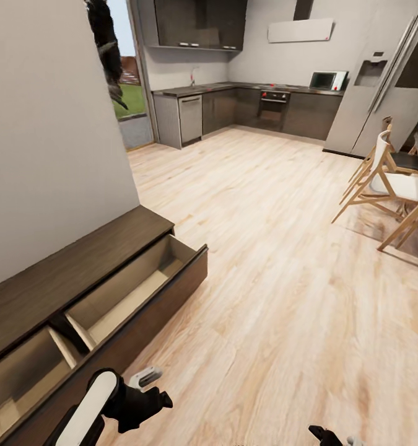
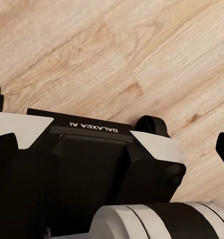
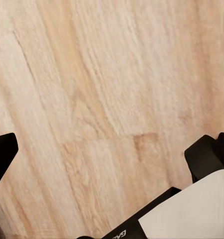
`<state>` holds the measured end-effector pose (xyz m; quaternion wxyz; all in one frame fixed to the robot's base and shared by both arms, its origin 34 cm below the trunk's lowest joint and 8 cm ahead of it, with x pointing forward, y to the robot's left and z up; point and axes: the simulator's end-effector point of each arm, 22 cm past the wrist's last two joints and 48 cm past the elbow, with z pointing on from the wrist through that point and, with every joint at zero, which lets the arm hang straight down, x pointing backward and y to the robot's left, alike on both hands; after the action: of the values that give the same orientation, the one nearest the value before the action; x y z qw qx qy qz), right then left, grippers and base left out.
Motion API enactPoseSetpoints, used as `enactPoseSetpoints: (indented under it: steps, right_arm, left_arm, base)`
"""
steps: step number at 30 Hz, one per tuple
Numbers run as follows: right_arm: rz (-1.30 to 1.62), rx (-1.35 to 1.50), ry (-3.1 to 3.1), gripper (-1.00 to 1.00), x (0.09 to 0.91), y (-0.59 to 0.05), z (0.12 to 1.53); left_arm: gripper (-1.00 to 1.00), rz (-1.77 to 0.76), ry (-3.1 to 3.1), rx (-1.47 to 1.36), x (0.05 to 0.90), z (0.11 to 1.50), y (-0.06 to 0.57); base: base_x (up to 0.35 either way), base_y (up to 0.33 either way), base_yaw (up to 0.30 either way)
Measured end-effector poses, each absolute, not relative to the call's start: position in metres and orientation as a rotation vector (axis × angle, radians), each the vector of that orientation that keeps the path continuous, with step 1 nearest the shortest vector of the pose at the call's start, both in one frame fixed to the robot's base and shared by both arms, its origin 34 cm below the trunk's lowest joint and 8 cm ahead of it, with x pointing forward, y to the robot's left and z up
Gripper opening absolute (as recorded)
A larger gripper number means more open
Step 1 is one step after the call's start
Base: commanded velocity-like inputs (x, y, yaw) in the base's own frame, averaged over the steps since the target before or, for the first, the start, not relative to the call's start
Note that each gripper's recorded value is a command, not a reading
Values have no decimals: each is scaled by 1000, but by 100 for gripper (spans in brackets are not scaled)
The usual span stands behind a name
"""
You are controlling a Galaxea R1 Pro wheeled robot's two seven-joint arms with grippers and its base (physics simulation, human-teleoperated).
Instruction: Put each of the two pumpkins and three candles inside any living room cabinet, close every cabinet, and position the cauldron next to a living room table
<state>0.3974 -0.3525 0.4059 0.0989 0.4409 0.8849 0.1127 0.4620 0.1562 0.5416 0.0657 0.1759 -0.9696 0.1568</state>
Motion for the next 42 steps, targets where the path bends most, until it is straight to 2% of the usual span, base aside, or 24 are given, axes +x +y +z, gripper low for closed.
enactPoseSetpoints:
  steps: [42]
  right_arm:
    - [305,1316,2633,100,388,-356,399]
  left_arm:
    - [100,458,-2900,492,451,533,150]
  base:
    - [0,0,-269]
